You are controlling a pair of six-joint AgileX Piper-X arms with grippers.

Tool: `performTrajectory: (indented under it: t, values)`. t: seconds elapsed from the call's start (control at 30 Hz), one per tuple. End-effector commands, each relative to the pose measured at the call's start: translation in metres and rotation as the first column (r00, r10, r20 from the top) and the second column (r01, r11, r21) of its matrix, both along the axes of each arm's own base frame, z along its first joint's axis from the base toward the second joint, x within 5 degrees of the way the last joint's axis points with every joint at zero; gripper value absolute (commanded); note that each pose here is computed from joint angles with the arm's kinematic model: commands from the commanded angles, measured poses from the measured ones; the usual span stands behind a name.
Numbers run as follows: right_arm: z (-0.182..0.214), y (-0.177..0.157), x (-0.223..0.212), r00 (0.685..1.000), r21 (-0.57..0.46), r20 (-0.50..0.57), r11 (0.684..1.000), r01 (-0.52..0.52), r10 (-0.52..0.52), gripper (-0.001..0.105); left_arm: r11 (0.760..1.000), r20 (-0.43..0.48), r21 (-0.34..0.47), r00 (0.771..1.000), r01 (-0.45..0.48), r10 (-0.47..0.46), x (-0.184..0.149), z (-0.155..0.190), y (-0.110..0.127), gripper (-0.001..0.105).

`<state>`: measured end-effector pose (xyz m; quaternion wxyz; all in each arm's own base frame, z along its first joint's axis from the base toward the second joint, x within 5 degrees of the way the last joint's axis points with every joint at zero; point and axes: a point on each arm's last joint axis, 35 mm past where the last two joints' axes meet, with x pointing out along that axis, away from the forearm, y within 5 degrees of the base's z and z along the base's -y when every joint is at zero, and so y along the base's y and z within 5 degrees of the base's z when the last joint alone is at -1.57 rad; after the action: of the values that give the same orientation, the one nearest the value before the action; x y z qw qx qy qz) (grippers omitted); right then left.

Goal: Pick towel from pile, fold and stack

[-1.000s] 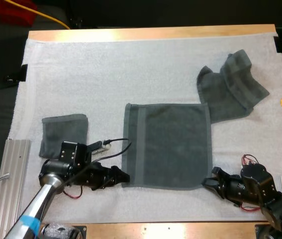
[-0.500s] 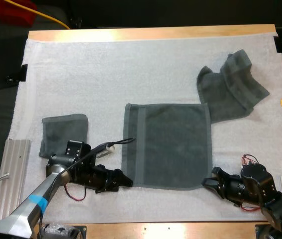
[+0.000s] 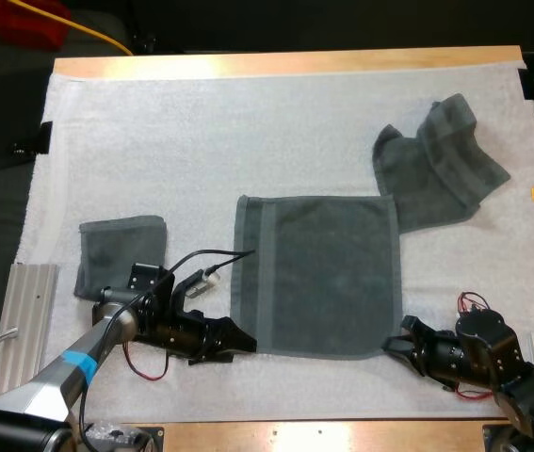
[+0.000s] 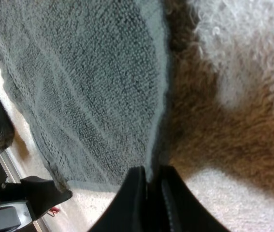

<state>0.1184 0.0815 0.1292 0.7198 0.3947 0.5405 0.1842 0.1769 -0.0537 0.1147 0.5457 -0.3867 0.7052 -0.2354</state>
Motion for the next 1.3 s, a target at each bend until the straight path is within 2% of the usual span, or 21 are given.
performTrajectory:
  t: [0.0,0.4,0.57,0.7,0.83,0.9,1.0,1.1,1.27]
  values:
    - [0.0,0.0,0.0,1.0,0.006,0.003,1.0,-0.016,0.015,0.001,1.0,0.011,0.0,1.0,0.007,-0.007,0.001,-0.002,-0.001,0.065]
    - [0.0,0.0,0.0,1.0,0.006,0.003,1.0,-0.016,0.015,0.001,1.0,0.028,-0.012,1.0,0.008,-0.007,0.002,-0.002,-0.001,0.056]
    - [0.0,0.0,0.0,1.0,0.006,0.003,1.0,-0.016,0.015,0.001,1.0,0.028,-0.012,1.0,0.008,-0.007,0.002,-0.002,-0.001,0.035]
    - [0.0,0.0,0.0,1.0,0.006,0.003,1.0,-0.016,0.015,0.001,1.0,0.028,-0.012,1.0,0.008,-0.007,0.002,-0.002,-0.001,0.026]
    - [0.0,0.0,0.0,1.0,0.006,0.003,1.0,-0.016,0.015,0.001,1.0,0.03,-0.002,1.0,0.007,-0.007,0.002,-0.002,-0.001,0.006]
    - [0.0,0.0,0.0,1.0,0.006,0.003,1.0,-0.016,0.015,0.001,1.0,0.029,-0.002,1.0,0.007,-0.007,0.002,-0.002,-0.001,0.0]
    - [0.0,0.0,0.0,1.0,0.004,0.006,1.0,-0.018,0.018,0.001,1.0,0.038,0.005,0.999,0.012,-0.013,0.002,-0.002,-0.001,0.0]
    - [0.004,0.001,0.002,0.998,-0.005,0.042,0.999,-0.042,0.042,0.001,0.997,0.054,0.066,0.998,0.026,-0.03,0.0,-0.001,0.001,0.0]
    - [0.019,0.007,0.012,0.995,0.01,0.096,0.999,-0.04,0.039,0.001,0.997,0.099,0.054,0.993,0.06,-0.065,-0.005,0.012,-0.003,0.0]
